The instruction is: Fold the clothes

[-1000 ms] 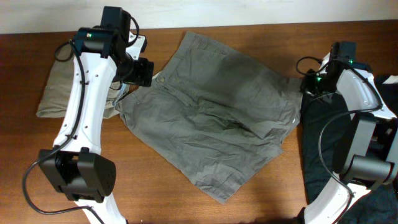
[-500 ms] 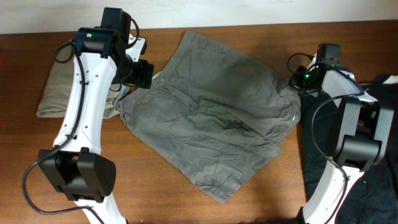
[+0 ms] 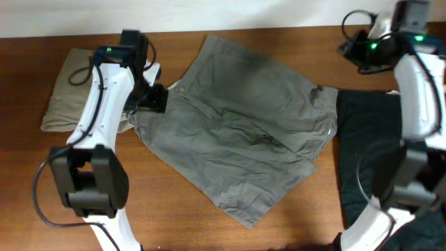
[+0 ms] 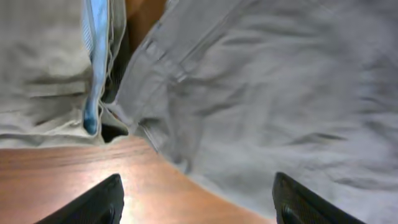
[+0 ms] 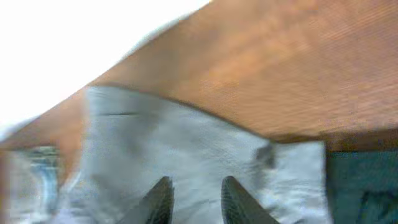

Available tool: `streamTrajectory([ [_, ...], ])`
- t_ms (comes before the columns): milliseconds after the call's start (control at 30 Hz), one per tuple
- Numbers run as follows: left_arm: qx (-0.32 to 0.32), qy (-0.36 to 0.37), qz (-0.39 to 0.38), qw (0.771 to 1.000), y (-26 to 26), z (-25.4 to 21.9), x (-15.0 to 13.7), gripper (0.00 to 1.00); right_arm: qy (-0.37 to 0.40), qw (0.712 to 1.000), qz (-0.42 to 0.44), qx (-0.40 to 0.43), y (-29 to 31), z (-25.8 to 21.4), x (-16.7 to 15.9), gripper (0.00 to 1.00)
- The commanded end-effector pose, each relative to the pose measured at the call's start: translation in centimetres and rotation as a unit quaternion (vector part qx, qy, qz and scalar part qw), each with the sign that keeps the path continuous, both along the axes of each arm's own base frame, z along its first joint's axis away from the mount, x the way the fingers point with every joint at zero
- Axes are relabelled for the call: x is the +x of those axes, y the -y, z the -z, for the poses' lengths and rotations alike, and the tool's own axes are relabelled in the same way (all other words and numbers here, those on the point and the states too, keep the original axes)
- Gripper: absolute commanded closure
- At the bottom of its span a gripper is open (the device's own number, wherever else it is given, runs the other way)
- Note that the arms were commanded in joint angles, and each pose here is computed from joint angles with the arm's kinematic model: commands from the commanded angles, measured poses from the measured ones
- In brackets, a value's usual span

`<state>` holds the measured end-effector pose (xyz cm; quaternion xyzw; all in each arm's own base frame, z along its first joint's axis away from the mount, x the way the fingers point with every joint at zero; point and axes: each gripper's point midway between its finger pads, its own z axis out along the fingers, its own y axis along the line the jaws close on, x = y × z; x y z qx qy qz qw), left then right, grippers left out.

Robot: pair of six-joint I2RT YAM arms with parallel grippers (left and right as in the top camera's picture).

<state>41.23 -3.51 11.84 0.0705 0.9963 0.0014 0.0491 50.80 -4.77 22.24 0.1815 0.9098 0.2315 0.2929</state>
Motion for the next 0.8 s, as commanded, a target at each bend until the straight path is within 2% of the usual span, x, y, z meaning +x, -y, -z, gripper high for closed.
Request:
streamTrajectory([
  [0,0.012,-0.053,-0.04,0.998,-2.9,4.8,-1.7,0.24,0.051,0.997,-0.049,0.022,-2.4,-5.7,-2.2,0.48],
  [67,0.011,-0.059,-0.057,0.997,-4.2,6.7,-2.1,0.23,0.039,0.997,-0.068,0.025,-3.5,-6.0,-3.7,0.44],
  [133,0.006,-0.064,-0.075,0.995,-5.5,8.9,-2.7,0.23,0.018,0.996,-0.08,0.026,-4.2,-5.3,-4.5,0.44],
  [233,-0.04,-0.091,-0.082,0.992,-4.5,11.3,-4.0,0.32,0.008,0.995,-0.093,0.02,-4.8,-4.9,-5.0,0.44],
  [333,-0.054,-0.102,-0.081,0.99,-3.8,12.9,-4.8,0.4,0.009,0.995,-0.093,0.019,-4.8,-4.9,-5.0,0.44],
  [400,-0.055,-0.105,-0.081,0.99,-3.8,13.3,-5.2,0.59,0.008,0.995,-0.093,0.019,-4.8,-4.9,-5.0,0.44],
  [433,-0.057,-0.115,-0.082,0.988,-3.7,13.3,-5.6,0.81,0.008,0.995,-0.093,0.019,-4.8,-4.9,-5.0,0.44],
  [467,-0.056,-0.128,-0.083,0.987,-3.6,13.2,-6.3,0.94,0.008,0.995,-0.093,0.019,-4.8,-4.9,-5.0,0.43],
  [500,-0.056,-0.154,-0.085,0.983,-3.6,12.9,-7.5,0.99,0.007,0.996,-0.091,0.016,-4.7,-4.8,-5.0,0.43],
  [600,-0.051,-0.246,-0.094,0.963,-3.6,11.6,-11.9,1.0,-0.011,0.998,-0.062,-0.026,-3.1,-3.6,-4.8,0.43],
  [767,-0.048,-0.326,-0.126,0.936,-3.9,9.5,-15.6,0.99,-0.067,0.996,-0.053,-0.03,-2.5,0.6,-5.5,0.43],
])
